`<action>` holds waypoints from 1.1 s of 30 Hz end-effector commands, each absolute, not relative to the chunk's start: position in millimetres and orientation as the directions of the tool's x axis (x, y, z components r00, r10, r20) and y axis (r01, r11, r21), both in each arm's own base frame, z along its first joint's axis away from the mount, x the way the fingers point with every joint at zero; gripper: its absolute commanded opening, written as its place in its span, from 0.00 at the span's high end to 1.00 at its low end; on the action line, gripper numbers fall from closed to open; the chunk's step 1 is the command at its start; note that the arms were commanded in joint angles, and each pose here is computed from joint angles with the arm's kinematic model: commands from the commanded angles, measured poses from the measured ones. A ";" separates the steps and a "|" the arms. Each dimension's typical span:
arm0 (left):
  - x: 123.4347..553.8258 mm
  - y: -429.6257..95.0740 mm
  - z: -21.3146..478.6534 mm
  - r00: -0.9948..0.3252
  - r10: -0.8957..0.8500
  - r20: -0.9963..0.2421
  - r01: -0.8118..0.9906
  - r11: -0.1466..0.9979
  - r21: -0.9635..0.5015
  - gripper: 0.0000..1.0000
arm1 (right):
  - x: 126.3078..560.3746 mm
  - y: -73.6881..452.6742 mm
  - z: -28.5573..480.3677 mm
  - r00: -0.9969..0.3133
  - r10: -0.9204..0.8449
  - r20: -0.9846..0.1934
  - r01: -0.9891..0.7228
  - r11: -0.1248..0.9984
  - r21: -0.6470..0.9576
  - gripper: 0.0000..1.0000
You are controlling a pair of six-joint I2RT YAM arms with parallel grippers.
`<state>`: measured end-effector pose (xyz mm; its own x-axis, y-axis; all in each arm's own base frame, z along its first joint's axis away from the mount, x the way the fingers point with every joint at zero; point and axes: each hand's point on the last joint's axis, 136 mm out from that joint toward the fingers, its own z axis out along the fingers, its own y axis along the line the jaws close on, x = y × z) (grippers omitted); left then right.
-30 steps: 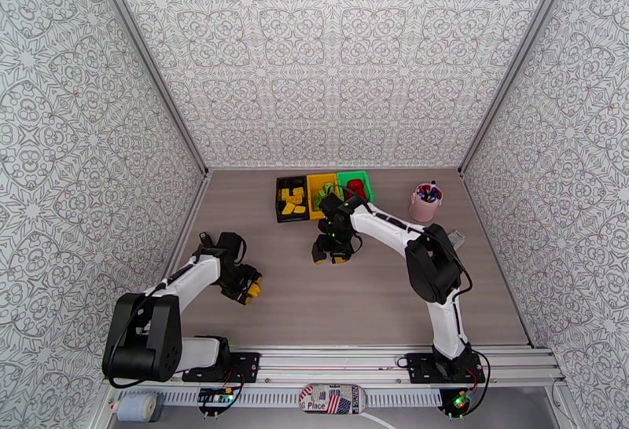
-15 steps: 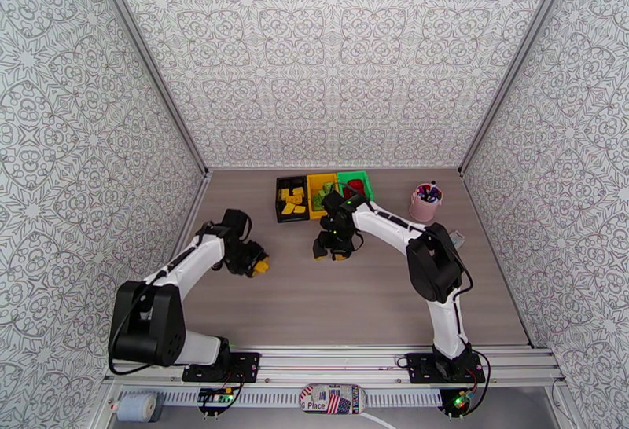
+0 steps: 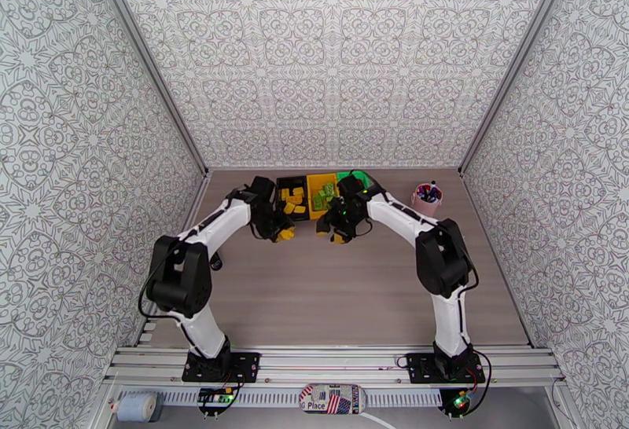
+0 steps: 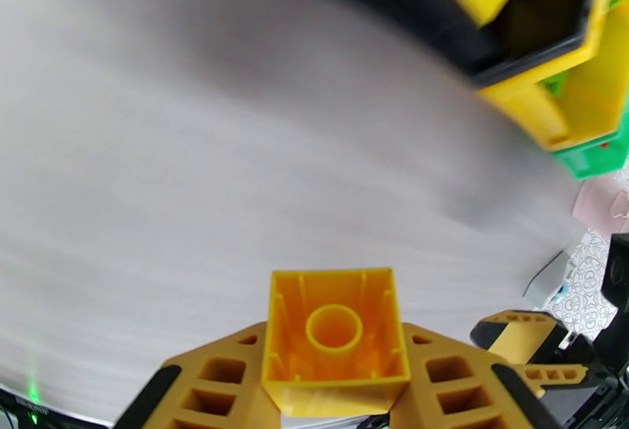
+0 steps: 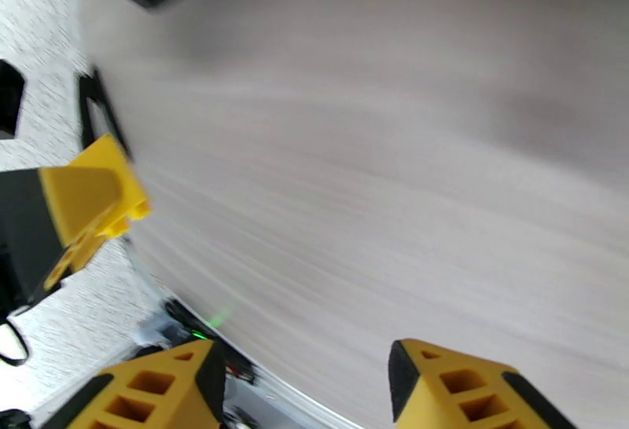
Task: Sort the legos into containers by color
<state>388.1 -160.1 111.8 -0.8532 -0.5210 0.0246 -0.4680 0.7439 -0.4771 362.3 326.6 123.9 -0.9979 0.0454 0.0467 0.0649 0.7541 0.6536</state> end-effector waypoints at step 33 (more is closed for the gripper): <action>453.3 -120.7 263.3 -0.787 -0.437 -0.436 -0.116 0.798 -0.591 0.01 | 353.5 183.5 203.4 -0.930 0.321 -0.179 0.191 0.837 0.513 0.36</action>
<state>458.4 -129.6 227.6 -0.8285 -0.4801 -0.2884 -0.2289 0.7602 -0.6080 350.6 209.2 186.9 -0.9414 0.3204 -0.1050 0.2035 0.7882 0.5808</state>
